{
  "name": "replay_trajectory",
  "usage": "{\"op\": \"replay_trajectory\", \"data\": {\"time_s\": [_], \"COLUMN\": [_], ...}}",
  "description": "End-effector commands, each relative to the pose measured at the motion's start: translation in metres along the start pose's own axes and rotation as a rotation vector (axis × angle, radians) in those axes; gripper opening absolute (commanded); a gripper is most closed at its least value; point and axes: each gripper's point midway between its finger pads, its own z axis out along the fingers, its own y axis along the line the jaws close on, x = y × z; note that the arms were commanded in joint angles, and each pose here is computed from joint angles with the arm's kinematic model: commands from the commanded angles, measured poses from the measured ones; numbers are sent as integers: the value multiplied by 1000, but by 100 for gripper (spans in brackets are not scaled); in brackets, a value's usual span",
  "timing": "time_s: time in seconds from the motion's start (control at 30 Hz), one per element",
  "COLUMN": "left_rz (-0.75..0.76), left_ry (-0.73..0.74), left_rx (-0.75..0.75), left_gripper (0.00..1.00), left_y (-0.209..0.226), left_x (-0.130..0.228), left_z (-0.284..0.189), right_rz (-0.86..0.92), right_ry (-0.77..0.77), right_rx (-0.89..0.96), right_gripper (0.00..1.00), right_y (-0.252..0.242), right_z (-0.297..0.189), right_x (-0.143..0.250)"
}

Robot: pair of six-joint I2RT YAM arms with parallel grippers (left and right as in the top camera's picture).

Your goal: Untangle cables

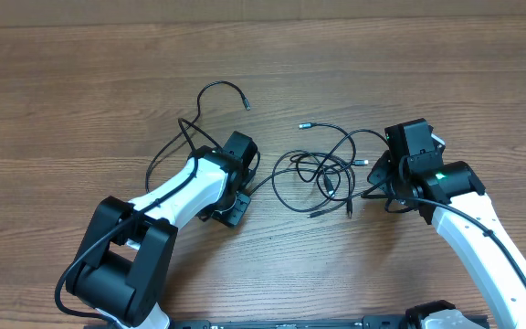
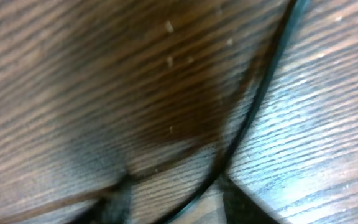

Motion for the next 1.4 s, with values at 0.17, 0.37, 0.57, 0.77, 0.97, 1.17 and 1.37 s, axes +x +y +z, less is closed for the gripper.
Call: {"op": "replay_trajectory", "data": {"time_s": [0.17,0.37,0.57,0.77,0.97,1.17,1.37], "left_rz": [-122,-246,-454,-705,-883,-996,-1065], "left_ry": [73,-5,-134,-309,-516,-616,-614], "left_rx": [-158,-199,-327,-337,-330,-371,-483], "left_gripper": [4,4,4,4,4,4,4], "left_y": [25,41,90,147,189,213,232], "left_x": [21,-6,-24,-15,12,44,73], "left_z": [6,-31,-110,-205,-280,-312,-322], "right_rz": [7,6,6,7,7,7,7], "right_ry": [-23,-22,-22,-23,-23,-23,-23], "right_rx": [-20,-19,-18,-19,-20,-19,-19], "right_gripper": [4,4,4,4,4,4,4], "right_y": [4,4,4,4,4,4,4], "right_z": [-6,-6,-6,-6,-6,-6,-6], "right_x": [-6,-6,-6,-6,-6,-6,-6]}}
